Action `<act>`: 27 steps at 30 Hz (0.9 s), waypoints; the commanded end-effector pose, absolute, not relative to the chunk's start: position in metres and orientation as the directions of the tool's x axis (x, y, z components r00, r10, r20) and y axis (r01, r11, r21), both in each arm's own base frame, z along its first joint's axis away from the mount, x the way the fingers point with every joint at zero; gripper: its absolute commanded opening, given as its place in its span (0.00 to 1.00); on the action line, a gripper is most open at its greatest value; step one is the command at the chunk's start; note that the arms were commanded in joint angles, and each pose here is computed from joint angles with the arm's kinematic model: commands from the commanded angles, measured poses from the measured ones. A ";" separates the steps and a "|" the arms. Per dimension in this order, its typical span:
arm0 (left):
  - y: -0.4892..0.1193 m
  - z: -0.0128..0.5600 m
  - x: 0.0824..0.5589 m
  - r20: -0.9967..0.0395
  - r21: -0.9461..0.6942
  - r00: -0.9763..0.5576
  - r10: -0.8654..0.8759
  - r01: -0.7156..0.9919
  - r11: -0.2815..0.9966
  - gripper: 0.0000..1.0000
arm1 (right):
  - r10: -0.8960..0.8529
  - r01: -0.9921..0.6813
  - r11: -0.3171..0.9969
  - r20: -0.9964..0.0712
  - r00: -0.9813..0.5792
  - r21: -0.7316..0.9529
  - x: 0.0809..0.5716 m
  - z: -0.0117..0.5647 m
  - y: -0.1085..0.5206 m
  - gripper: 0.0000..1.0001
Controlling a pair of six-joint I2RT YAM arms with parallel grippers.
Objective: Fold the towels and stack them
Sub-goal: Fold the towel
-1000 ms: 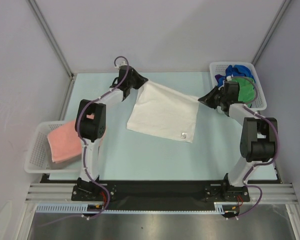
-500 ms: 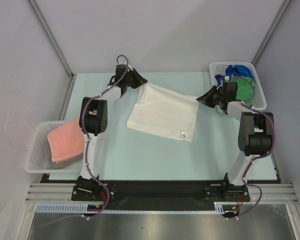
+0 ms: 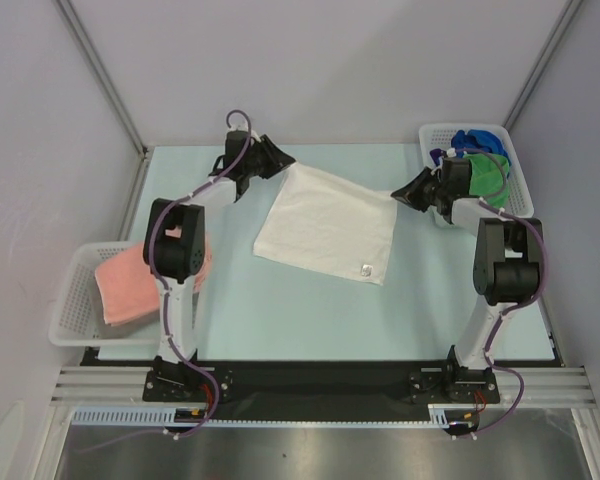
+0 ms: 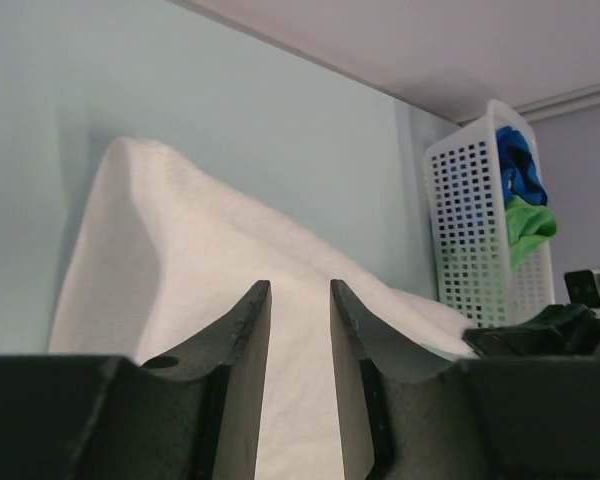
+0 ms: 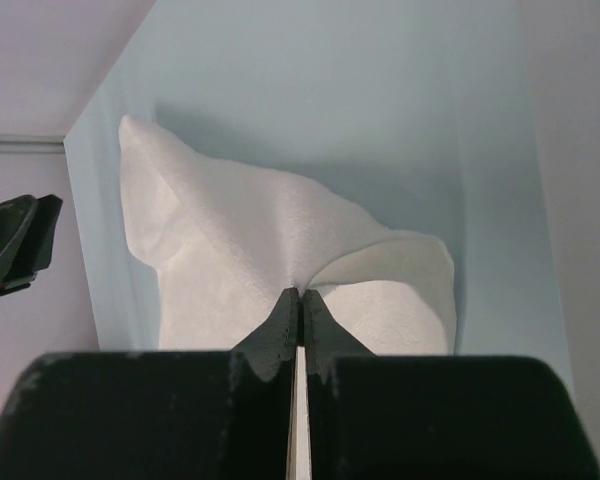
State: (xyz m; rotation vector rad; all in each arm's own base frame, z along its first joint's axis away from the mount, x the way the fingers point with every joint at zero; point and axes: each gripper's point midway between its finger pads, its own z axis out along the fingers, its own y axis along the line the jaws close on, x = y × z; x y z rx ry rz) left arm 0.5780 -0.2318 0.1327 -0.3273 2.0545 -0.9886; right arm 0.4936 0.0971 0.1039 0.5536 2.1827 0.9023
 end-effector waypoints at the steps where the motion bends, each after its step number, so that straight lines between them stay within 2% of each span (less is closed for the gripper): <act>1: -0.259 0.163 0.565 -0.555 -0.789 -0.628 -0.546 0.189 0.585 0.35 | 0.606 0.075 0.662 -0.475 -0.638 0.746 0.509 0.119 0.098 0.00; 6: -0.265 0.110 0.566 -0.499 -0.799 -0.673 -0.545 0.115 0.590 0.33 | 0.606 0.075 0.663 -0.476 -0.637 0.745 0.513 0.119 0.097 0.00; 11: -0.239 0.080 0.585 -0.514 -0.748 -0.649 -0.561 0.020 0.663 0.32 | 0.609 0.083 0.662 -0.469 -0.640 0.745 0.516 0.113 0.095 0.00; 13: -0.219 0.072 0.592 -0.531 -0.718 -0.616 -0.581 -0.036 0.695 0.36 | 0.611 0.082 0.659 -0.469 -0.638 0.747 0.518 0.114 0.094 0.00; 21: -0.188 0.064 0.606 -0.547 -0.687 -0.576 -0.608 -0.106 0.719 0.33 | 0.607 0.060 0.657 -0.480 -0.633 0.752 0.516 0.123 0.094 0.00; 27: -0.192 0.064 0.616 -0.551 -0.686 -0.582 -0.598 -0.092 0.722 0.33 | 0.581 0.012 0.661 -0.501 -0.641 0.750 0.505 0.134 0.105 0.00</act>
